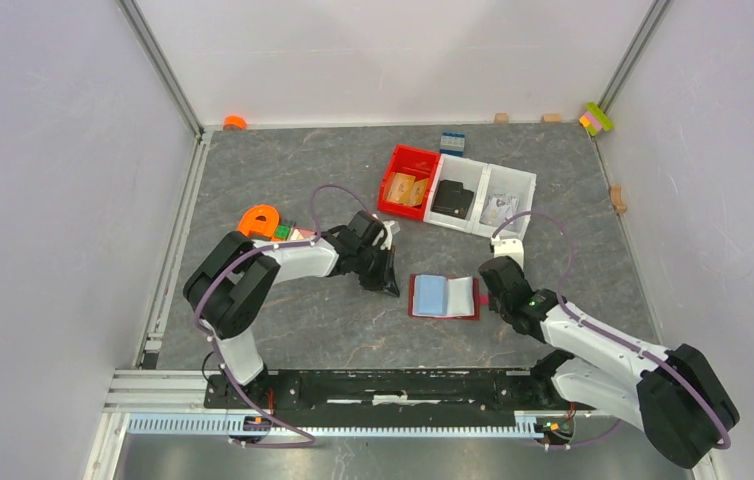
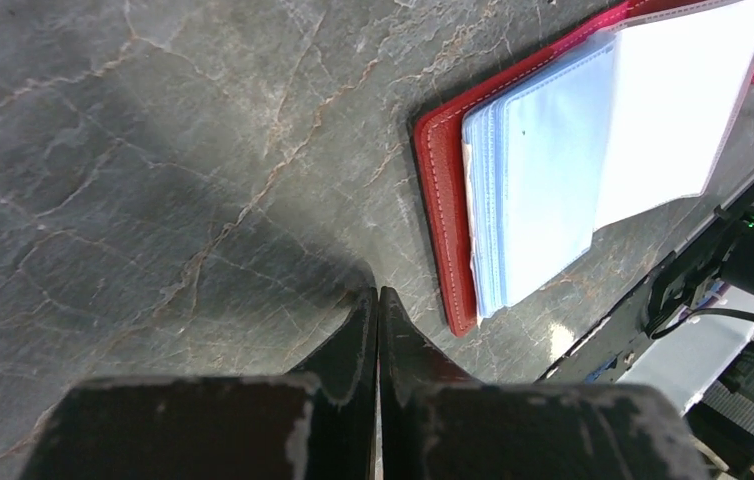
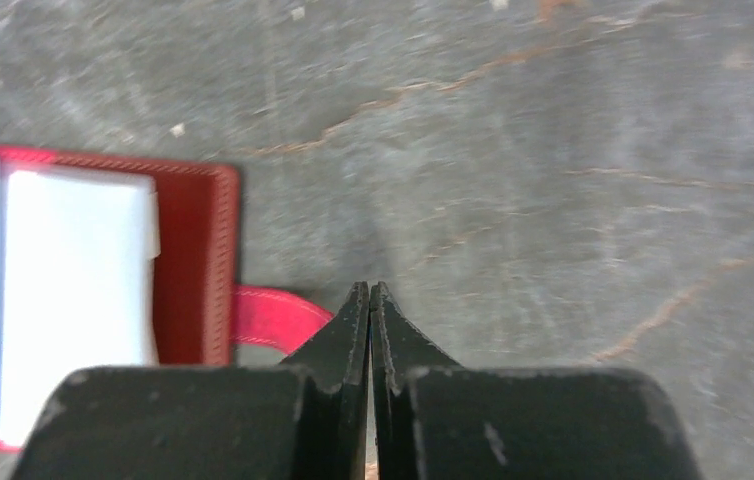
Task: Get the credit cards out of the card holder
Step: Close the card holder at the center of the board.
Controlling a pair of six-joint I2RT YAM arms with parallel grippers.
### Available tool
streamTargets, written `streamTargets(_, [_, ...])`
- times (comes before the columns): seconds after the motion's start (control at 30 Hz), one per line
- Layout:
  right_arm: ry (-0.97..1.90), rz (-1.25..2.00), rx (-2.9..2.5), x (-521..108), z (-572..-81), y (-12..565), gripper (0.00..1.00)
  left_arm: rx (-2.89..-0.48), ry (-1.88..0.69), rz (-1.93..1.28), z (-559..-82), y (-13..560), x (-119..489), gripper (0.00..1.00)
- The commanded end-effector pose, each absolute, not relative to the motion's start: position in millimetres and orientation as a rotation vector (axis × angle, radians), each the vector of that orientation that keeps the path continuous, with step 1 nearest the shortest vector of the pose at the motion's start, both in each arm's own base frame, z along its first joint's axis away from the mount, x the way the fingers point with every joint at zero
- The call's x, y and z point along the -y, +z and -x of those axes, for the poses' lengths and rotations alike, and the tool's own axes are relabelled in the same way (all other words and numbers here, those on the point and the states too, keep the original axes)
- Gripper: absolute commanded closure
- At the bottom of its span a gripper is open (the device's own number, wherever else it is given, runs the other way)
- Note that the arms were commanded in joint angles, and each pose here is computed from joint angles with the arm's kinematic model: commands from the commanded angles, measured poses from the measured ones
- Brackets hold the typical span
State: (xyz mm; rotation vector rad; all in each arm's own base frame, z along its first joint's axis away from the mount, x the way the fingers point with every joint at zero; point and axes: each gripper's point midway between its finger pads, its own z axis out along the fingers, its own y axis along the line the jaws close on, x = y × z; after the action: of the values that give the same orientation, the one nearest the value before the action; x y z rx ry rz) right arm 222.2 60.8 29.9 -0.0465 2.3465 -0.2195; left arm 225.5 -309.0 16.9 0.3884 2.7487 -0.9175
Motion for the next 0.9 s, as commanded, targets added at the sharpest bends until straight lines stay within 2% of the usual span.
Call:
streamTargets(0.0, [0.159, 0.161, -2.364, -112.5, -221.7, 26.8, 0.96, -2.761, -0.927, -0.472, -221.1, 13.4, 314.6, 0.98])
streamTargets(0.13, [0.409, 0.241, -2.331, -149.0, -218.2, 36.6, 0.95, -2.774, -0.947, -0.488, -217.6, 11.0, 318.5, 0.98])
streamTargets(0.3, [0.5, 0.292, -2.314, -165.9, -220.0, 40.3, 0.92, -2.78, -0.955, -0.497, -215.6, 9.4, 320.5, 0.98])
streamTargets(0.5, [0.735, 0.345, -2.219, -195.4, -211.5, 54.6, 0.88, -2.791, -0.963, -0.502, -214.2, 6.8, 322.1, 0.98])
streamTargets(0.87, [0.95, 0.386, -2.101, -221.5, -203.4, 83.9, 0.88, -2.801, -0.968, -0.504, -213.4, 4.5, 322.7, 0.98])
